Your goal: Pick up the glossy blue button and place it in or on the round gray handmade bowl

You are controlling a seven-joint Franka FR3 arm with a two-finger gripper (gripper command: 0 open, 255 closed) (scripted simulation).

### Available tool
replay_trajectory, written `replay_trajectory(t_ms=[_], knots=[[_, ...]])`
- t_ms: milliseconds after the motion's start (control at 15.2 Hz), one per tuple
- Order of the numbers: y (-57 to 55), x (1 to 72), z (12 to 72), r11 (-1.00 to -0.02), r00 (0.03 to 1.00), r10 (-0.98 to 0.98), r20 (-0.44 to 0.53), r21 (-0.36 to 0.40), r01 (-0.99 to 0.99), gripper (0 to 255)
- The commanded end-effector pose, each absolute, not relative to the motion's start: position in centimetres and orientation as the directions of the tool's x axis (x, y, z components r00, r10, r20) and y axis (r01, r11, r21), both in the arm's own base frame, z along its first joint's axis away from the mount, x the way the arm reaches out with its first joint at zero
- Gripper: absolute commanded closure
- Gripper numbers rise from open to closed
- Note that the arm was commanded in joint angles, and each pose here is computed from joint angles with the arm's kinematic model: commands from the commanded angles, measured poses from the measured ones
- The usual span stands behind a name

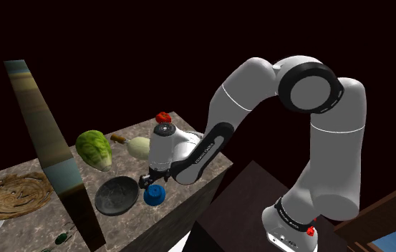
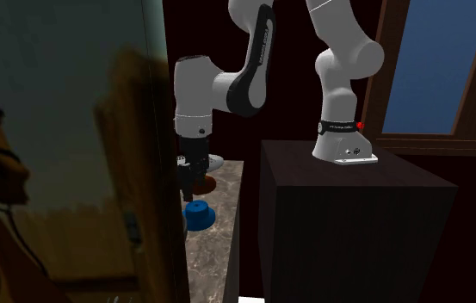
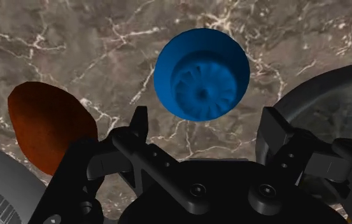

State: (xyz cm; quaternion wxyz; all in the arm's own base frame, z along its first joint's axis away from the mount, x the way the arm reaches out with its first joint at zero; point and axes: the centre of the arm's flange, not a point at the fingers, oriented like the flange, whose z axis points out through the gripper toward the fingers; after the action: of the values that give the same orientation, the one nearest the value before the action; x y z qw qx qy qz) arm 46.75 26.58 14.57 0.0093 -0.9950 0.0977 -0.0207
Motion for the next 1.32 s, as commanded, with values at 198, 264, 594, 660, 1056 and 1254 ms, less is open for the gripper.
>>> replay_trajectory(t_ms=[198, 264, 594, 660, 1056, 1254], knots=[[27.0, 47.2, 11.7, -0.981, 0.980, -0.195, 0.041, -0.022, -0.194, 0], [27.0, 47.2, 11.2, -0.981, 0.980, -0.195, 0.041, -0.022, -0.194, 0], [27.0, 47.3, 10.4, -0.981, 0.980, -0.195, 0.041, -0.022, -0.194, 0], [27.0, 47.3, 10.4, -0.981, 0.980, -0.195, 0.041, -0.022, -0.194, 0], [27.0, 47.3, 10.4, -0.981, 0.980, -0.195, 0.041, -0.022, -0.194, 255], [27.0, 47.3, 10.4, -0.981, 0.980, -0.195, 0.041, -0.022, -0.194, 255]])
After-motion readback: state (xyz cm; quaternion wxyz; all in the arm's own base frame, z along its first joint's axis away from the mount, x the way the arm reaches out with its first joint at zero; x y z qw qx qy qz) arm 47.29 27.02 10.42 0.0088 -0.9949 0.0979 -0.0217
